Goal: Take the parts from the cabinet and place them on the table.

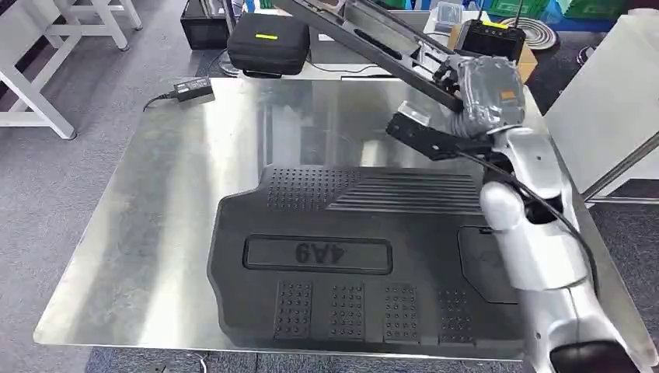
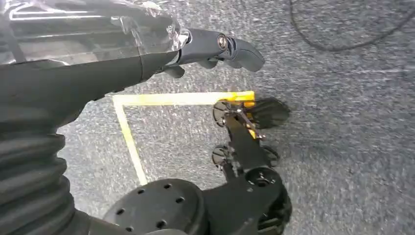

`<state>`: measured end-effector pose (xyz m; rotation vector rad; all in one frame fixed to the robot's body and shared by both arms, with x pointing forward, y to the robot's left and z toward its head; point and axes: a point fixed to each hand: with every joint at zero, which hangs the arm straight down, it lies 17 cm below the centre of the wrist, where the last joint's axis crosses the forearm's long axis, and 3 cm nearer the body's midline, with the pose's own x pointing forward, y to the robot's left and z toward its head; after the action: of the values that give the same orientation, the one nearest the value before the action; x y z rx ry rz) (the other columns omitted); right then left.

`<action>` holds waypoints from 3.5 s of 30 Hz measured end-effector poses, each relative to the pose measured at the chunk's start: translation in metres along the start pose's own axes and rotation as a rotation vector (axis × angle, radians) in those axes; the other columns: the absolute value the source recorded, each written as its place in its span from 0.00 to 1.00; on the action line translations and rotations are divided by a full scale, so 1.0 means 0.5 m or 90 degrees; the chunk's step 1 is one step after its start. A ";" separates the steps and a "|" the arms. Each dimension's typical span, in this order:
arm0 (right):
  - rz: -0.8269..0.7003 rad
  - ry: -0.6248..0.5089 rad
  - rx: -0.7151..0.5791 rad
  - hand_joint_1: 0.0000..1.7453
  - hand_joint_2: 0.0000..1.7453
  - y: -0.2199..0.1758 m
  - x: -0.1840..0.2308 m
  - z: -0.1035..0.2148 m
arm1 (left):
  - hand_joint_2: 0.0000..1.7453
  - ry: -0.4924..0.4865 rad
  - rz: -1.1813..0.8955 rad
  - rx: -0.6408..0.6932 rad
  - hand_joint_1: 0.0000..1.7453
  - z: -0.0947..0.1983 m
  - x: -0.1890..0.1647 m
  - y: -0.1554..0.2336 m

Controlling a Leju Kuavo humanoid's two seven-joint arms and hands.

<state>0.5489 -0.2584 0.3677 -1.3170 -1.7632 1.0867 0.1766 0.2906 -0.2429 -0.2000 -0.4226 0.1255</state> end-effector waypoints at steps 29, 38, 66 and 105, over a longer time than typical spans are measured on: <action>0.107 -0.143 0.044 0.98 1.00 0.063 0.077 0.218 | 1.00 -0.040 -0.035 0.015 0.00 0.003 0.036 0.030; 0.201 -0.126 0.061 0.98 1.00 0.089 0.016 0.160 | 1.00 -0.055 -0.020 -0.006 0.00 0.006 0.053 0.022; 0.167 -0.140 0.115 0.98 1.00 0.087 -0.039 0.226 | 1.00 0.036 -0.007 0.013 0.00 0.025 -0.049 0.064; 0.175 -0.184 0.078 0.00 0.00 0.102 0.033 0.277 | 1.00 0.013 0.016 0.021 0.00 0.025 -0.036 0.072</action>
<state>0.4440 -0.2664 0.2631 -1.4098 -1.7153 1.5808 0.1522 0.3247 -0.2465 -0.1741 -0.3972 0.1550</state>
